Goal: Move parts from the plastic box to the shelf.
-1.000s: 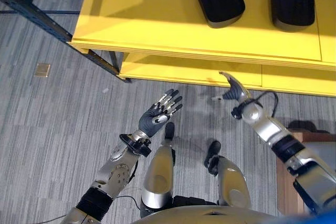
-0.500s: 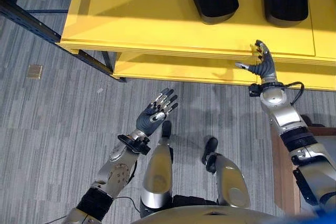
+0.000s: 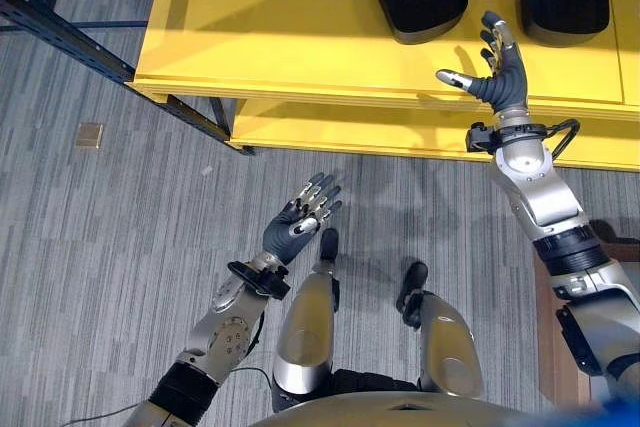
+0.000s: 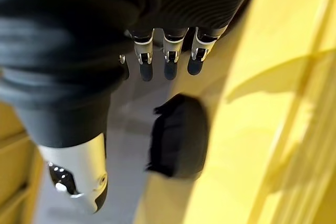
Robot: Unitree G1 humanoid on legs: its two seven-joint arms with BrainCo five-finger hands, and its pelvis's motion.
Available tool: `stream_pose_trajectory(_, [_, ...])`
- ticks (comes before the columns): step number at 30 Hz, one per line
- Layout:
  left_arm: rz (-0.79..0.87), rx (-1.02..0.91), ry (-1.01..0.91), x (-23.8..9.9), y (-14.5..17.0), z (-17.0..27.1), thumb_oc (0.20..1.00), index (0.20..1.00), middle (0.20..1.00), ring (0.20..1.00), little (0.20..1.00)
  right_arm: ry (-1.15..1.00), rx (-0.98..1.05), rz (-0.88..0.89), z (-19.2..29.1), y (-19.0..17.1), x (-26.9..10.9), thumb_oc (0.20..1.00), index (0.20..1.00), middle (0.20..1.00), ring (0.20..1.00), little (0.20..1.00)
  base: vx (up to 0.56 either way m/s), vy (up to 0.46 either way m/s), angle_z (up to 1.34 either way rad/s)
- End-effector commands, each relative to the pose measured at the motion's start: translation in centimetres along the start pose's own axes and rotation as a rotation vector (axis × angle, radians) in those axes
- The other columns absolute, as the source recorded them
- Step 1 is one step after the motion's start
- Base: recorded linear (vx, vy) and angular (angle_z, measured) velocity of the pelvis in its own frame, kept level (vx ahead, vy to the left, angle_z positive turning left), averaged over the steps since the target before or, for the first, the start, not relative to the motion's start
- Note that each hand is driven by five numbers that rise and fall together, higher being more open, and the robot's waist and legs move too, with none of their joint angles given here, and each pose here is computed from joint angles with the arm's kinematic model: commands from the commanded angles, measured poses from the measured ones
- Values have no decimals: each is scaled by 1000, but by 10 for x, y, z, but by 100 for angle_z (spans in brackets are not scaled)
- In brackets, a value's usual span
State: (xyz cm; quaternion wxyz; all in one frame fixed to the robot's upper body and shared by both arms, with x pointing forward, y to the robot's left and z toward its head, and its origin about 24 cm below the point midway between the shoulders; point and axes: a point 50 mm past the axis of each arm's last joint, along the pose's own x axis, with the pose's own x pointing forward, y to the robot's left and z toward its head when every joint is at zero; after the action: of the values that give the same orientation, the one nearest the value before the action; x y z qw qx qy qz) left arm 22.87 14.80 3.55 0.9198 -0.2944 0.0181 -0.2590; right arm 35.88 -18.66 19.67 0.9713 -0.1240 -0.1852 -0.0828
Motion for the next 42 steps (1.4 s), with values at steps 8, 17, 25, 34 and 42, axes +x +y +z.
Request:
stream_pose_trajectory(8, [-98, -46, -41, 7, -29, -3, 1000, 1000, 1000, 1000, 1000, -130, -29, -259, 48, -41, 46, 1000, 1000, 1000, 1000, 1000, 2, 2, 1])
stream_pose_trajectory(17, [-111, -53, -22, 10, -32, -6, 1000, 1000, 1000, 1000, 1000, -133, -75, -210, 70, -36, 64, 1000, 1000, 1000, 1000, 1000, 5, 3, 6])
stream_pose_trajectory(25, [-110, -49, -12, 13, -33, -6, 1000, 1000, 1000, 1000, 1000, -53, 22, -237, 66, -38, 74, 1000, 1000, 1000, 1000, 1000, 9, 5, 5])
stream_pose_trajectory(34, [-102, -58, -6, 12, -30, -8, 1000, 1000, 1000, 1000, 1000, 143, 426, -298, 36, -45, 74, 1000, 1000, 1000, 1000, 1000, 5, 3, 3])
stream_pose_trajectory(42, [-110, -69, 0, 16, -35, -10, 1000, 1000, 1000, 1000, 1000, 122, 426, -296, 40, -41, 78, 1000, 1000, 1000, 1000, 1000, 0, 1, 0])
